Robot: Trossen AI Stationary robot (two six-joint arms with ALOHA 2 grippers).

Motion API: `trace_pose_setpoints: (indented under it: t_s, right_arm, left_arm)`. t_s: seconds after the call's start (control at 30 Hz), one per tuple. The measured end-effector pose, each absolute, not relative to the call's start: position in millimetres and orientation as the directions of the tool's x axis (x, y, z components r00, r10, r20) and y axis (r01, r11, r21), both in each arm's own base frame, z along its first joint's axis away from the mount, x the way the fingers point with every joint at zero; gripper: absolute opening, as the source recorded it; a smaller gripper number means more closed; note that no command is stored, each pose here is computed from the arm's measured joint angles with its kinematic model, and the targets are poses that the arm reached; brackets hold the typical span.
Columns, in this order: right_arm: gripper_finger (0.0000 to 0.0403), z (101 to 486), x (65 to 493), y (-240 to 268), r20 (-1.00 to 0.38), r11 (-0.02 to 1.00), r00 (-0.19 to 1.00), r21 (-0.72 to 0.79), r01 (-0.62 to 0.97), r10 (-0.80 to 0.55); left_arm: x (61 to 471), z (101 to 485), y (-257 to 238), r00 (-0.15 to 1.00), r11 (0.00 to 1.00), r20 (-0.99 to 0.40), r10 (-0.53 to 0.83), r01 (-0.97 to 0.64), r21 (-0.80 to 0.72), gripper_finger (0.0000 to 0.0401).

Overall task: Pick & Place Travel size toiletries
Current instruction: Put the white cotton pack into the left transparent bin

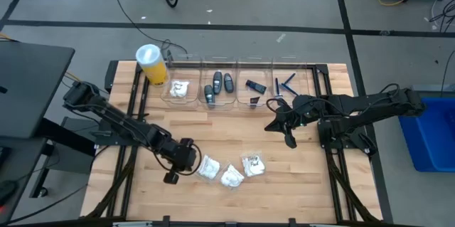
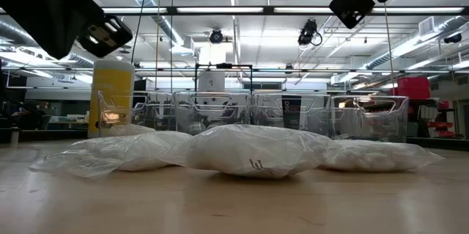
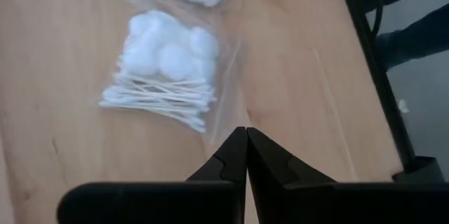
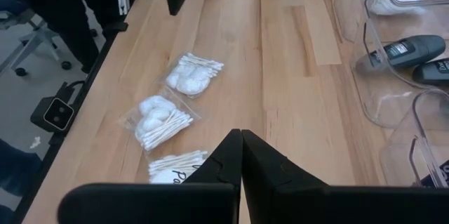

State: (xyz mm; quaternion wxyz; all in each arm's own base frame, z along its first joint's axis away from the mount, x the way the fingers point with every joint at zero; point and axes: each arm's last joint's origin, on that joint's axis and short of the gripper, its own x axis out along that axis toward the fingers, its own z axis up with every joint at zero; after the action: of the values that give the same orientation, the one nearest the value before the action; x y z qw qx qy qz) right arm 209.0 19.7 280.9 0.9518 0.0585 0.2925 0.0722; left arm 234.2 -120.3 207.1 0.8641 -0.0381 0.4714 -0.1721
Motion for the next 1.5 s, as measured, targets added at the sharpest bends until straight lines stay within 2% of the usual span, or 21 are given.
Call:
trace_pose_setpoints:
  t_s: [0.23, 0.5, 0.7, 0.87, 1.07, 1.27, 1.5]
  right_arm:
    - [0.0009, 281, 209, 20, -0.549, 0.984, 0.818, 0.132, -0.117, 0.171]
    - [0.0009, 281, 209, 20, -0.549, 0.984, 0.818, 0.132, -0.117, 0.171]
    - [0.0008, 281, 209, 20, -0.552, 0.984, 0.816, 0.132, -0.117, 0.171]
    - [0.0009, 280, 209, 20, -0.555, 0.984, 0.814, 0.132, -0.116, 0.171]
    - [0.0009, 280, 209, 20, -0.556, 0.984, 0.814, 0.132, -0.117, 0.171]
    - [0.0008, 280, 209, 20, -0.555, 0.984, 0.814, 0.132, -0.117, 0.171]
    - [0.0008, 280, 209, 20, -0.555, 0.984, 0.814, 0.132, -0.117, 0.171]
  left_arm:
    - [235, 207, -118, 0.569, 0.974, -0.798, -0.197, 0.206, -0.093, 0.0023]
    - [242, 210, -112, 0.578, 0.955, -0.773, -0.261, 0.271, -0.121, 0.0031]
    - [250, 193, -128, 0.549, 0.937, -0.784, -0.29, 0.331, -0.115, 0.0054]
    - [253, 176, -132, 0.496, 0.941, -0.824, -0.275, 0.315, -0.124, 0.009]
    - [254, 172, -134, 0.489, 0.945, -0.834, -0.256, 0.308, -0.109, 0.0155]
    - [249, 172, -140, 0.467, 0.953, -0.84, -0.278, 0.246, -0.179, 0.022]
    - [244, 171, -148, 0.461, 0.958, -0.84, -0.285, 0.115, -0.262, 0.0244]
